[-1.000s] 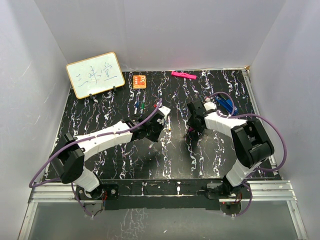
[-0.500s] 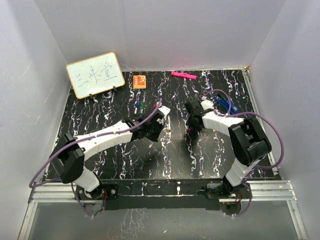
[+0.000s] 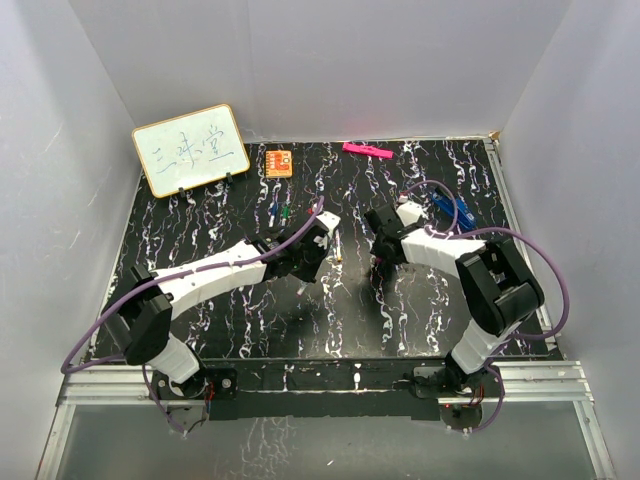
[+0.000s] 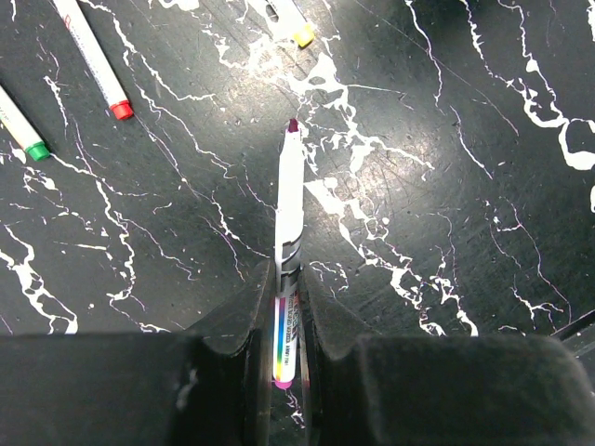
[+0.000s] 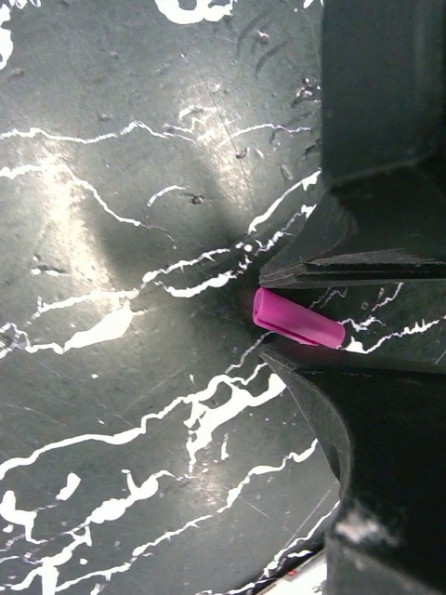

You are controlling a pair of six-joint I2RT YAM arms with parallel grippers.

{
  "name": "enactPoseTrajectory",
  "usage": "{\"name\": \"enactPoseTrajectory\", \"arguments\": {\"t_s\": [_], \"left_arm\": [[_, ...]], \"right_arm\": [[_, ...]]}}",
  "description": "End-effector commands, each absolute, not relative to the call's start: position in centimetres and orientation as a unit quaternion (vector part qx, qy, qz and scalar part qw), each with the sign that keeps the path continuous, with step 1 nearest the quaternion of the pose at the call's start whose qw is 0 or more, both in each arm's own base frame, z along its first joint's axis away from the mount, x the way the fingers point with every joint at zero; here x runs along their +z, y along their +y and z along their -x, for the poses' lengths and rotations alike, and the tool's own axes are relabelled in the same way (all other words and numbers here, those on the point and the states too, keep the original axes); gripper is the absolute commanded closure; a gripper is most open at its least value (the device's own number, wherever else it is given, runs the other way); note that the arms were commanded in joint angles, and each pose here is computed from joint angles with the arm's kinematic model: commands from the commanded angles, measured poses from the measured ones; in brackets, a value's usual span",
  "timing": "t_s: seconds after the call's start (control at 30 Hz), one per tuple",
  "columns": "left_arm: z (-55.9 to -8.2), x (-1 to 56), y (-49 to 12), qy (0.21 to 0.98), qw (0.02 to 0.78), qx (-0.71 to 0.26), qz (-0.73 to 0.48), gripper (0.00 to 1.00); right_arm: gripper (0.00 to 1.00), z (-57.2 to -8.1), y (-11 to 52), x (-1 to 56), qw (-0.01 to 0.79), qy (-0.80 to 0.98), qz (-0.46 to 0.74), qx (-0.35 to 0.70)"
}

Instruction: Insert the pens into the pen caps

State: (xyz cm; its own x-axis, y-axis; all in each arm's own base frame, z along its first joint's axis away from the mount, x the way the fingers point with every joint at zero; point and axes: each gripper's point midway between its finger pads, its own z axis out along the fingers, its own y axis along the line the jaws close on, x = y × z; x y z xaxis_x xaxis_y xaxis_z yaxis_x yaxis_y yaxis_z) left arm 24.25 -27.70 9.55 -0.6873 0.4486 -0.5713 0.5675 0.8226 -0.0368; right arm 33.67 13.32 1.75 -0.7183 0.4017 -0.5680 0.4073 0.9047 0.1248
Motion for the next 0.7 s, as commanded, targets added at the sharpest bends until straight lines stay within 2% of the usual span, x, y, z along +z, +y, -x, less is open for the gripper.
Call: {"name": "enactPoseTrajectory", "arguments": {"t_s": [0.0,0.07,0.2,0.23,0.53,0.67], "left_arm": [[-25.3,11.6,-28.0,0.904,0.309,-0.113,-0.272,1.00],[-25.5,11.7,-28.0,0.904,0.311,-0.113,-0.271,1.00],[-25.7,12.0,-27.9,0.903,0.313,-0.111,-0.274,1.00],[-25.7,12.1,-27.8,0.902,0.314,-0.110,-0.274,1.00],[-25.4,11.7,-27.6,0.904,0.312,-0.117,-0.267,1.00],[-25.2,11.3,-27.8,0.903,0.311,-0.123,-0.271,1.00]], "right_arm": [[0.71,-23.7,12.3,-4.1,0.135,0.975,-0.158,-0.074],[0.75,-23.2,12.7,-4.5,0.129,0.977,-0.151,-0.075],[0.98,-22.5,13.4,-5.1,0.118,0.980,-0.139,-0.075],[1.00,-22.5,13.4,-5.2,0.118,0.980,-0.139,-0.076],[1.00,-25.0,13.6,-3.8,0.162,0.974,-0.137,-0.081],[1.00,-27.9,14.3,-1.2,0.214,0.963,-0.150,-0.067]]}}
